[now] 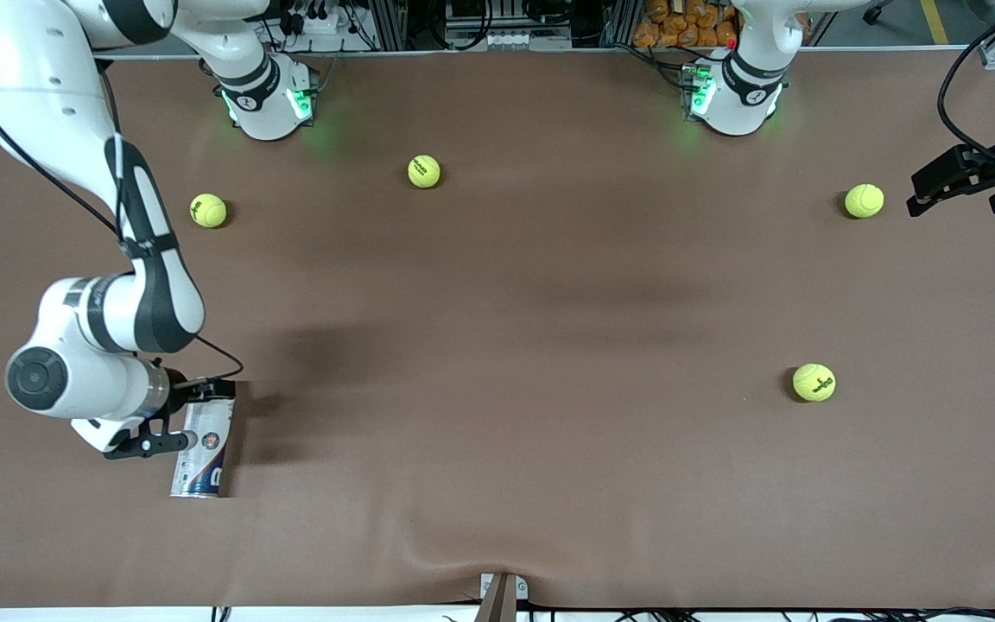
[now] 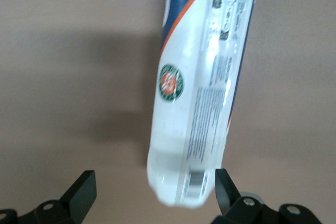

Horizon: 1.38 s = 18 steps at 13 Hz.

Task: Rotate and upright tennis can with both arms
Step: 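Lower the right gripper over the can and close on it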

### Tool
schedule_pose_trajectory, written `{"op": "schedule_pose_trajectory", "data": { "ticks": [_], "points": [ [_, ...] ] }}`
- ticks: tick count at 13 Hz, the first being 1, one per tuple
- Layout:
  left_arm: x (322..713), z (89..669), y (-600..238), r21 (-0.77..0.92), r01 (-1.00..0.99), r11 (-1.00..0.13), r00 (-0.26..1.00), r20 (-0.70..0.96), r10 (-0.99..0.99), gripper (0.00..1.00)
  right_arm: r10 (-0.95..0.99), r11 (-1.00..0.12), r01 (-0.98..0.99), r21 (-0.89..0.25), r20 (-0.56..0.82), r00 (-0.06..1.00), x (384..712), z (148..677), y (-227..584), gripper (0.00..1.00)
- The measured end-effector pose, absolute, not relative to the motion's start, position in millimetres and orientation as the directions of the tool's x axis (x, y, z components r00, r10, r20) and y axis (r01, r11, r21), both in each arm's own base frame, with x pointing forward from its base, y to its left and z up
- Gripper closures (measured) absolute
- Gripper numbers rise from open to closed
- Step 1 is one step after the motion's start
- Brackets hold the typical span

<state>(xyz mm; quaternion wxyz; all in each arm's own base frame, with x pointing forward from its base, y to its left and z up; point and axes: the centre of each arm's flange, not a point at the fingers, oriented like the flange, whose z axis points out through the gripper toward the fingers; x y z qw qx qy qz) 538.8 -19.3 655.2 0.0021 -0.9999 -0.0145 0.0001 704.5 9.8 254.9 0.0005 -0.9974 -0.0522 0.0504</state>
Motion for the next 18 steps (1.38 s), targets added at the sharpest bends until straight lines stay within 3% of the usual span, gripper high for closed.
{"op": "schedule_pose_trajectory", "data": {
  "ticks": [4, 9, 13, 18],
  "points": [
    [539, 655, -17, -0.004, 0.033, -0.999, 0.999, -0.001, 0.033, 0.00, 0.126, -0.992, 0.126, 0.013, -0.001, 0.992, 721, 236, -5, 0.00],
    [539, 655, -18, -0.004, 0.031, -1.000, 1.000, -0.001, 0.031, 0.00, 0.134, -0.991, 0.134, 0.016, 0.012, 0.991, 723, 219, -14, 0.00],
    [539, 655, -18, -0.004, 0.031, -1.000, 1.000, -0.001, 0.031, 0.00, 0.110, -0.994, 0.110, 0.014, -0.021, 0.994, 717, 174, -33, 0.00],
    [539, 655, -18, -0.004, 0.031, -1.000, 1.000, -0.001, 0.031, 0.00, 0.108, -0.994, 0.107, 0.017, 0.006, 0.994, 722, 179, -35, 0.04]
  ]
}}
